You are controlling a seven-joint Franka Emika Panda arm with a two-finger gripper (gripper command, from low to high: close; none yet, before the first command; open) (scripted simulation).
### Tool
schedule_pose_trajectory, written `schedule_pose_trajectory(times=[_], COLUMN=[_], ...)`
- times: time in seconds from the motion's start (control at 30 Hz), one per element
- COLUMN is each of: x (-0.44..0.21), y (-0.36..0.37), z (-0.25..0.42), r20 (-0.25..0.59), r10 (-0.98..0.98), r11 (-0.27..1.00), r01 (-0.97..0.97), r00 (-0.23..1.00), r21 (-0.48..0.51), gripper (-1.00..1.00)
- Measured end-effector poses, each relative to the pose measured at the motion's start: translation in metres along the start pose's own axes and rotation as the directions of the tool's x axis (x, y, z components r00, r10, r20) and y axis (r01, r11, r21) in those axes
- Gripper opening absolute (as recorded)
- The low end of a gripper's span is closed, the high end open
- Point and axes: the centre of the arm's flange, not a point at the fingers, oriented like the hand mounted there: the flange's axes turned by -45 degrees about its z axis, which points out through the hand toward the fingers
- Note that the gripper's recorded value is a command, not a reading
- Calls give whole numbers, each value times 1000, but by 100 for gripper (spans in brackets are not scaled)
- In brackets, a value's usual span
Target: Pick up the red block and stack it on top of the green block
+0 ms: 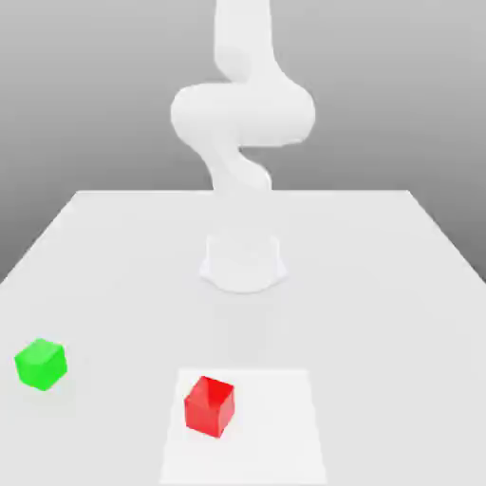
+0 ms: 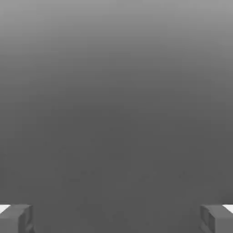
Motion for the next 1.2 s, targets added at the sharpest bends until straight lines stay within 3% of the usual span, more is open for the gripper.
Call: schedule_pose_trajectory(times=[0.27, 0.57, 0.7, 0.87, 0.9, 1.2], x=[-65, -205, -273, -313, -318, -308], y=[20, 44, 51, 52, 52, 52], z=[180, 319, 357, 397, 402, 391], r20=[268, 519, 595, 605, 605, 604], r10=[136, 294, 354, 360, 360, 360], r11=[990, 955, 935, 933, 933, 933], r01=[-121, -225, -254, -256, -256, -256], r00=[954, 803, 722, 711, 711, 711], r21=[-72, -193, -247, -254, -254, -254], gripper=[0, 0, 0, 0, -100, -100])
